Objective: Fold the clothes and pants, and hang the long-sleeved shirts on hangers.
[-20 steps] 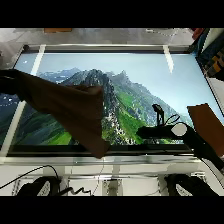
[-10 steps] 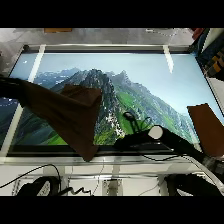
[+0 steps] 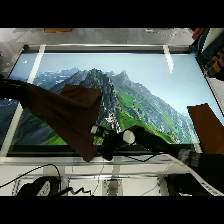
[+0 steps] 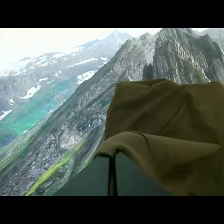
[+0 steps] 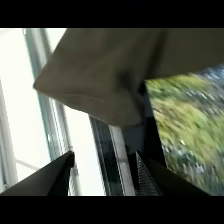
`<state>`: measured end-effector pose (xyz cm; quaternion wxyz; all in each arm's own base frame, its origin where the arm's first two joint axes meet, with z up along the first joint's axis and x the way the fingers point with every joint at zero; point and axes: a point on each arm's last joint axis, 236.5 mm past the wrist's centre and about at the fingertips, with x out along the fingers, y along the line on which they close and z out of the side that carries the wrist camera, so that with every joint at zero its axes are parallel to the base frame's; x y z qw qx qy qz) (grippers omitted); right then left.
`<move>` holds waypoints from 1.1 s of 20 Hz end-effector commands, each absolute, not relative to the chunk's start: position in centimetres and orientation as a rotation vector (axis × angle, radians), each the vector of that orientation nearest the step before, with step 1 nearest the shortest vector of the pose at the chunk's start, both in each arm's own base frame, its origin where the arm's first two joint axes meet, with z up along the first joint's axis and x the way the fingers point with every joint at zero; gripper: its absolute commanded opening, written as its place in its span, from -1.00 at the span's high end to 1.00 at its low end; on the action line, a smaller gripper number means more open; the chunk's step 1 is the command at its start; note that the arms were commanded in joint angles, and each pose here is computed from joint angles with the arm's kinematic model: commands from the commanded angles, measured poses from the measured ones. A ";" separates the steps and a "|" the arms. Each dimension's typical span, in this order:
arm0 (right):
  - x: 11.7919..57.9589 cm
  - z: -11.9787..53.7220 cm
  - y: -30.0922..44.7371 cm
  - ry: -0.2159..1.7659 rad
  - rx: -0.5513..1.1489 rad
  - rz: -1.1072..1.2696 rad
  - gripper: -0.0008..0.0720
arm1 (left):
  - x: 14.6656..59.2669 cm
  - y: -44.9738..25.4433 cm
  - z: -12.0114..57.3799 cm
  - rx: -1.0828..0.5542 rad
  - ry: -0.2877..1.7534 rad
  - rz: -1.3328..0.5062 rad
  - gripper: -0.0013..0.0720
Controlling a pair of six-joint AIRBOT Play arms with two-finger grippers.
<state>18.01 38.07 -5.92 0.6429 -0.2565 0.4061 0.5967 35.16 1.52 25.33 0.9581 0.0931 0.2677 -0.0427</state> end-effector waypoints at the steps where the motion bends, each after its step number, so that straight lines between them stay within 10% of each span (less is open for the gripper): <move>1: 17.4 -7.3 39.9 0.797 -0.764 1.405 -0.29 | 35.2 1.5 25.3 0.188 0.544 -0.086 0.92; 12: 19.3 -8.3 41.3 0.730 -0.757 1.347 -0.24 | 35.2 1.6 25.3 0.189 0.545 -0.086 0.92; 17: 17.7 -9.0 40.2 0.804 -0.779 1.389 0.90 | 35.2 1.6 25.3 0.189 0.545 -0.085 0.92; 22: 19.5 -6.2 40.4 0.740 -0.740 1.322 0.94 | 35.2 1.6 25.3 0.189 0.543 -0.085 0.92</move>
